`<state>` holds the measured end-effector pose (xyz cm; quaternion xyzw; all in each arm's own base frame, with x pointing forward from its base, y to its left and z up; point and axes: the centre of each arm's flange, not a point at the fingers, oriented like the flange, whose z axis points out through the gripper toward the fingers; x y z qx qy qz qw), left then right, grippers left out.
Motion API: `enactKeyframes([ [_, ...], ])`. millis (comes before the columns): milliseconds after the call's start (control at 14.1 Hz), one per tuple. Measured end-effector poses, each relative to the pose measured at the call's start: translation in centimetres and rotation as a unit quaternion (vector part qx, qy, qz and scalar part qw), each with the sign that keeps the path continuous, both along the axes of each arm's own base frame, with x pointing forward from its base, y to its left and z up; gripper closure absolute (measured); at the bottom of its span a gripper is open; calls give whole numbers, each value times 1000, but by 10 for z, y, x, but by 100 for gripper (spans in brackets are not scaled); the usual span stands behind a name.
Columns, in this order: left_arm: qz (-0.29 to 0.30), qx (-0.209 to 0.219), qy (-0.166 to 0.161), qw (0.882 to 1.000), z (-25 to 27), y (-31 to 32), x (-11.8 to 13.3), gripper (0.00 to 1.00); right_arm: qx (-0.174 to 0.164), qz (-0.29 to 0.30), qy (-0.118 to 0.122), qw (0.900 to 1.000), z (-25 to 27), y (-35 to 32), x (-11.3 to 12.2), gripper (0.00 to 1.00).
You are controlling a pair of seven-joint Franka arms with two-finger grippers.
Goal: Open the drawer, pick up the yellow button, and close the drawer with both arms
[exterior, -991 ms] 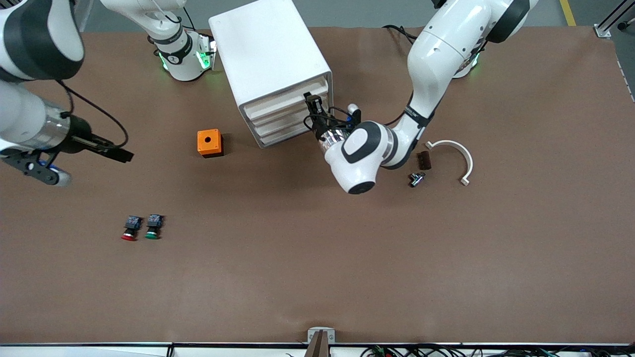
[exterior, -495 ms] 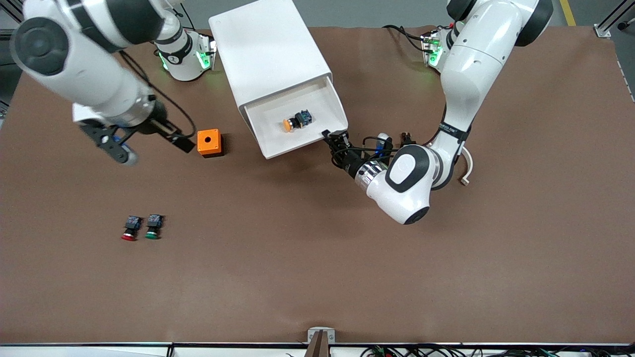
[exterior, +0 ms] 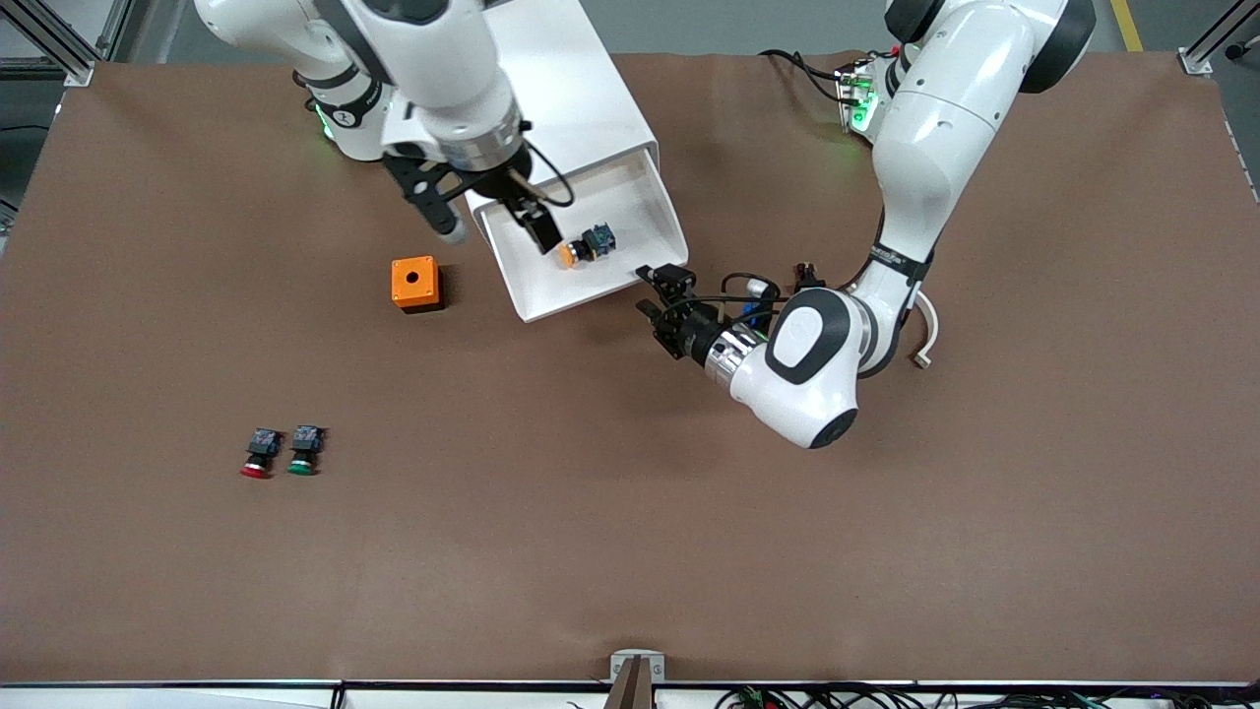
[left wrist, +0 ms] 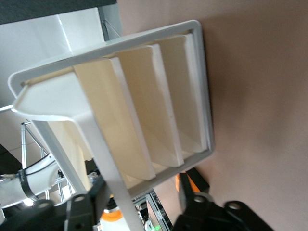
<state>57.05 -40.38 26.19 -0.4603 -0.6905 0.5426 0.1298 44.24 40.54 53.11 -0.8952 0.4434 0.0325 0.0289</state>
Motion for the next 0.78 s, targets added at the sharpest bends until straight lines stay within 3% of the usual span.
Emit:
enactKeyframes([
  [212,22,-6,-41,999,8,46,36,1,1,-13,1,1000,-18,26,-17,0],
  [566,34,5,-141,989,22,129,89,0,-1,-35,3,999,-60,47,-11,0],
  [778,13,-17,-223,975,31,174,108,0,-9,-42,12,999,-84,52,-7,0],
])
